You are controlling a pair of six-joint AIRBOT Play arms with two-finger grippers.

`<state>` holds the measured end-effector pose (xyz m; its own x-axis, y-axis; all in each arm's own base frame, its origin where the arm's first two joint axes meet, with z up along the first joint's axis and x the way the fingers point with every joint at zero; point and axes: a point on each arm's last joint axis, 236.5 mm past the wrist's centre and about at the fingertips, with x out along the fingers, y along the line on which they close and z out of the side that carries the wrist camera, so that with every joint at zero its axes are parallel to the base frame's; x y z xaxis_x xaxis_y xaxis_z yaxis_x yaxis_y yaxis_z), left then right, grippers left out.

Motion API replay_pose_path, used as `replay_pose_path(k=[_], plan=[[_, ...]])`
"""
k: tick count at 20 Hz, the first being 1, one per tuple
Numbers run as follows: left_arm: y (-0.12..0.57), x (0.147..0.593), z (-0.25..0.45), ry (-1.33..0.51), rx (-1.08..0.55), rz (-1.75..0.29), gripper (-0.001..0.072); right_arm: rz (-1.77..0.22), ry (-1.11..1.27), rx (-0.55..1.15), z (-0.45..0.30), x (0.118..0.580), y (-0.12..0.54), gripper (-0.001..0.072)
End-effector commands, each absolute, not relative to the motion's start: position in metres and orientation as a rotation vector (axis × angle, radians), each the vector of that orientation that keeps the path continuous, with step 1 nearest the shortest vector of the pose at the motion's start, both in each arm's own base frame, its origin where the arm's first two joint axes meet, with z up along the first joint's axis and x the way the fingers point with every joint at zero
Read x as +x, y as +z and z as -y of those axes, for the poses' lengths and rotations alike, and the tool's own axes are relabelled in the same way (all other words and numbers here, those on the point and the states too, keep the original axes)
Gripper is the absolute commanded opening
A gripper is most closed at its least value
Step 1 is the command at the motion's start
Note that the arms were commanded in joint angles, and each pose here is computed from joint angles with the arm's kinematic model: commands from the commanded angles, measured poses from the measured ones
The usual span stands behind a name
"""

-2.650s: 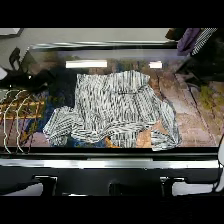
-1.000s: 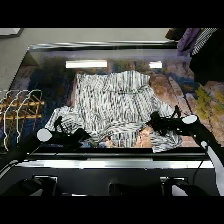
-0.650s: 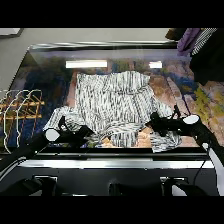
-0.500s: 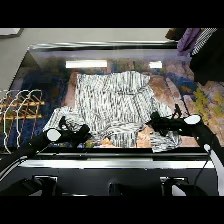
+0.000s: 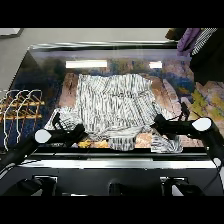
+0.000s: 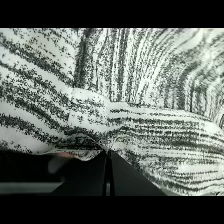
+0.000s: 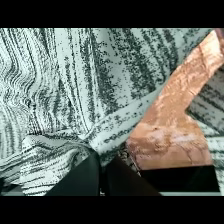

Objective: Fold the clothes and pants, and hang the long-sleeved shirts on hangers.

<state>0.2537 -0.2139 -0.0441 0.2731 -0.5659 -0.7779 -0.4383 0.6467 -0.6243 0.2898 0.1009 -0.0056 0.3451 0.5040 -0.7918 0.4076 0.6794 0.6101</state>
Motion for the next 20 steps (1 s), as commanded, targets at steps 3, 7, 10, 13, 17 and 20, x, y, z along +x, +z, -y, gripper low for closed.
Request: replay_pose_path(k=[3, 7, 10, 13, 17, 20], plan=[[-0.008, 0.215, 0.208, -0.181, -0.879, -1.386, 0.0025, -1.351, 0.089, 0.801, -0.101, 0.246, 0.009, 0.0029], [0.034, 0.180, 0.204, -0.240, -0.908, -1.389, 0.0024, -1.433, 0.053, 0.831, -0.106, 0.189, 0.038, 0.0028], [0.065, 0.186, 0.206, -0.284, -0.917, -1.336, 0.0022, -1.388, 0.029, 0.858, -0.105, 0.181, 0.065, 0.0028], [0.084, 0.223, 0.203, -0.271, -0.920, -1.288, 0.0022, -1.260, 0.014, 0.896, -0.098, 0.235, 0.096, 0.0028], [0.078, 0.290, 0.197, -0.251, -0.839, -1.314, 0.0022, -1.208, 0.003, 0.983, -0.094, 0.330, 0.095, 0.0029], [0.046, 0.345, 0.195, -0.213, -0.809, -1.386, 0.0023, -1.165, -0.017, 1.134, -0.097, 0.396, 0.068, 0.0029]])
